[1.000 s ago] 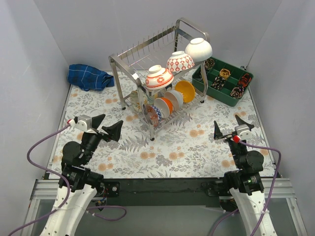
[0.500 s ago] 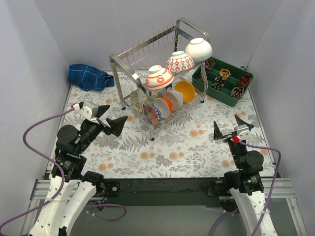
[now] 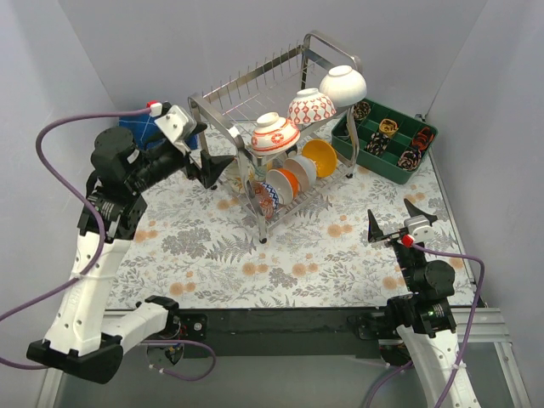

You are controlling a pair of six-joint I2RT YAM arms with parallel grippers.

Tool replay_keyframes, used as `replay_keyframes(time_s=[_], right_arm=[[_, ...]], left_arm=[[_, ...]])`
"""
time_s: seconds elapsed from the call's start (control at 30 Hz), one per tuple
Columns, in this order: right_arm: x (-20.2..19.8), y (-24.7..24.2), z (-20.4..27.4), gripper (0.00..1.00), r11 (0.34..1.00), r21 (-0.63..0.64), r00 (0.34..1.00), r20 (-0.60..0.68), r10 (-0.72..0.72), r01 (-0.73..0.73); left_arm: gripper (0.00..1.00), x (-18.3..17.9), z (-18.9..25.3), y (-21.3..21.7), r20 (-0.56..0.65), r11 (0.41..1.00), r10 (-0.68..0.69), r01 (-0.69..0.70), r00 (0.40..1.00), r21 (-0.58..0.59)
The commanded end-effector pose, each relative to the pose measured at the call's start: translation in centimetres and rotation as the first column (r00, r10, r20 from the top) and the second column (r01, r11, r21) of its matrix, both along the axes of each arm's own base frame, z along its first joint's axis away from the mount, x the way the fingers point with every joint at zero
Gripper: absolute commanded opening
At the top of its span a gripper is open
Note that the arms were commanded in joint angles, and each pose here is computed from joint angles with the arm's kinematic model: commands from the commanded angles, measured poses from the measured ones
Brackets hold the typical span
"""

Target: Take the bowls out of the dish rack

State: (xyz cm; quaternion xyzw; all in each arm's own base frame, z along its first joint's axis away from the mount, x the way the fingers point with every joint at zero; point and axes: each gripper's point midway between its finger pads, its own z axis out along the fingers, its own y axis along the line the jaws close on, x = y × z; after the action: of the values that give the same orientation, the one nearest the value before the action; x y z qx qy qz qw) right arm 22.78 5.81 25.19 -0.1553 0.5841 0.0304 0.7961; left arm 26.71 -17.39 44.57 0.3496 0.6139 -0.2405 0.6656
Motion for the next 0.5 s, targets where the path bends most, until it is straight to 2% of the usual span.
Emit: replay_keyframes(time_s=[0.0, 0.23, 0.37, 0.47], right_arm=[[-1.2, -0.4, 2.2, 0.98, 0.999, 0.040, 0.996, 0.090, -0.004, 0.000], [-1.3, -0.6, 2.3, 0.99, 0.999, 0.047, 0.995, 0.094, -0.015, 0.011], [-1.3, -0.7, 2.3, 0.99, 0.999, 0.048, 0.995, 0.094, -0.020, 0.015], [-1.3, -0.7, 2.3, 0.99, 0.999, 0.051, 0.995, 0.098, -0.021, 0.016]], left_arm=[[0.98, -0.9, 3.1, -0.8, 0.100, 0.994, -0.098, 0.093, 0.990, 0.057], [0.98, 0.0, 5.8, -3.1, 0.164, 0.978, -0.203, 0.191, 0.965, 0.088], [0.98, 2.0, 6.5, -5.3, 0.188, 0.979, -0.184, 0.164, 0.965, 0.120], [0.98, 2.1, 5.7, -7.9, 0.198, 0.970, -0.196, 0.159, 0.960, 0.187]])
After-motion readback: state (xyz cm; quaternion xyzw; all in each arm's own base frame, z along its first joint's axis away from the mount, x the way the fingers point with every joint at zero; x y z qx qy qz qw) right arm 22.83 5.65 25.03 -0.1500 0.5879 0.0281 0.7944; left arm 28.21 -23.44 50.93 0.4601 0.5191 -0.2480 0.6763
